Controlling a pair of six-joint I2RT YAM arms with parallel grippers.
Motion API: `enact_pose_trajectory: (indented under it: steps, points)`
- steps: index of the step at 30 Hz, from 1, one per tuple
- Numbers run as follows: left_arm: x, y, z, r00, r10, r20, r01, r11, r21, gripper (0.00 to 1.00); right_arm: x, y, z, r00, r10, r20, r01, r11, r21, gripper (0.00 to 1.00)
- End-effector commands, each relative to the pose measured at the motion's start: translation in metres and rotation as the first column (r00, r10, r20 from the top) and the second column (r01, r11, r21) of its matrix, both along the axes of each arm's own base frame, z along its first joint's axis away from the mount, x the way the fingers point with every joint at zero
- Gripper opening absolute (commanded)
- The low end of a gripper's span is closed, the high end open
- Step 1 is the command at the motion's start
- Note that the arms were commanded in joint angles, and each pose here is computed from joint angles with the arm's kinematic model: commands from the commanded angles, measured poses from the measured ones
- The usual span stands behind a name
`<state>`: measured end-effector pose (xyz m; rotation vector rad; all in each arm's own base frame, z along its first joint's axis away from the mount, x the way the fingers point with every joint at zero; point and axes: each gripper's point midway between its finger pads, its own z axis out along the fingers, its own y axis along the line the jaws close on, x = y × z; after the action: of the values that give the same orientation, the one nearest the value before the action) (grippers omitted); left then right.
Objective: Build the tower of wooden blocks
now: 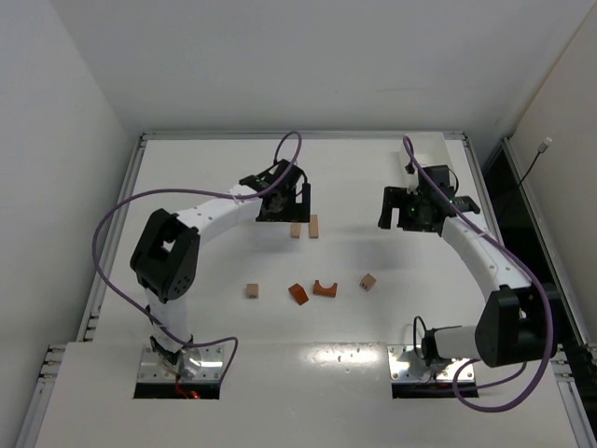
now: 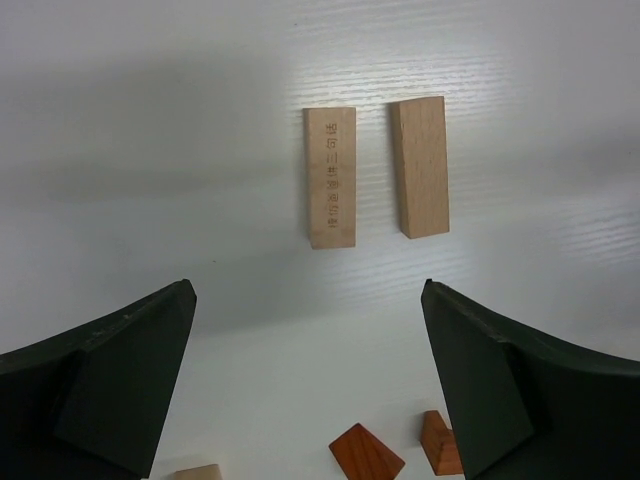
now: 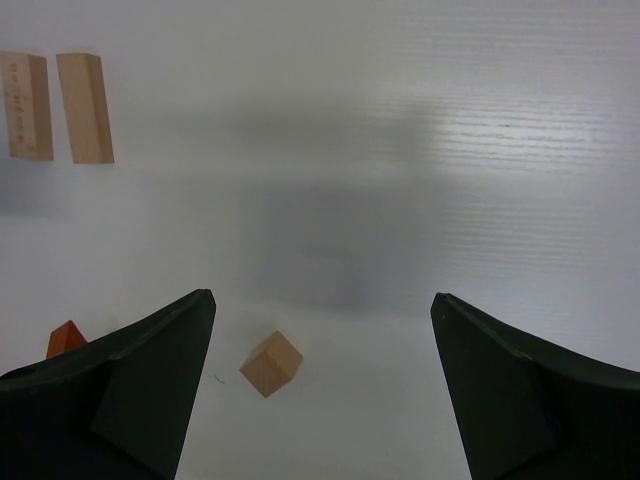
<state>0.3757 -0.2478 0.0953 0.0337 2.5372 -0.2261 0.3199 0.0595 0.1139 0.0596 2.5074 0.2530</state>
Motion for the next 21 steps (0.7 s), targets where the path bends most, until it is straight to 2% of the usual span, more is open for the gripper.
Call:
enact_pose_trajectory:
  steps: [1,7,14,21]
  points:
    - [0.012,-0.013,-0.005,1.000,0.004,-0.008,-0.004,0.999,-0.037,0.95,0.025,0.005,0.030,0.995,-0.007,0.104,0.005,1.000,0.024,0.86]
    - [0.031,-0.035,-0.021,0.999,0.004,-0.035,-0.006,0.999,-0.043,1.00,0.019,0.000,0.032,0.994,-0.022,0.109,0.020,1.000,0.017,0.86]
    - [0.022,-0.056,-0.040,0.997,-0.041,-0.062,0.039,0.999,-0.036,1.00,0.008,-0.004,0.028,0.995,-0.031,0.092,0.030,0.999,0.015,0.86]
    - [0.023,-0.075,-0.039,0.995,-0.084,-0.058,0.080,0.995,-0.056,1.00,0.006,-0.004,0.024,0.996,-0.031,0.083,0.030,0.999,0.014,0.86]
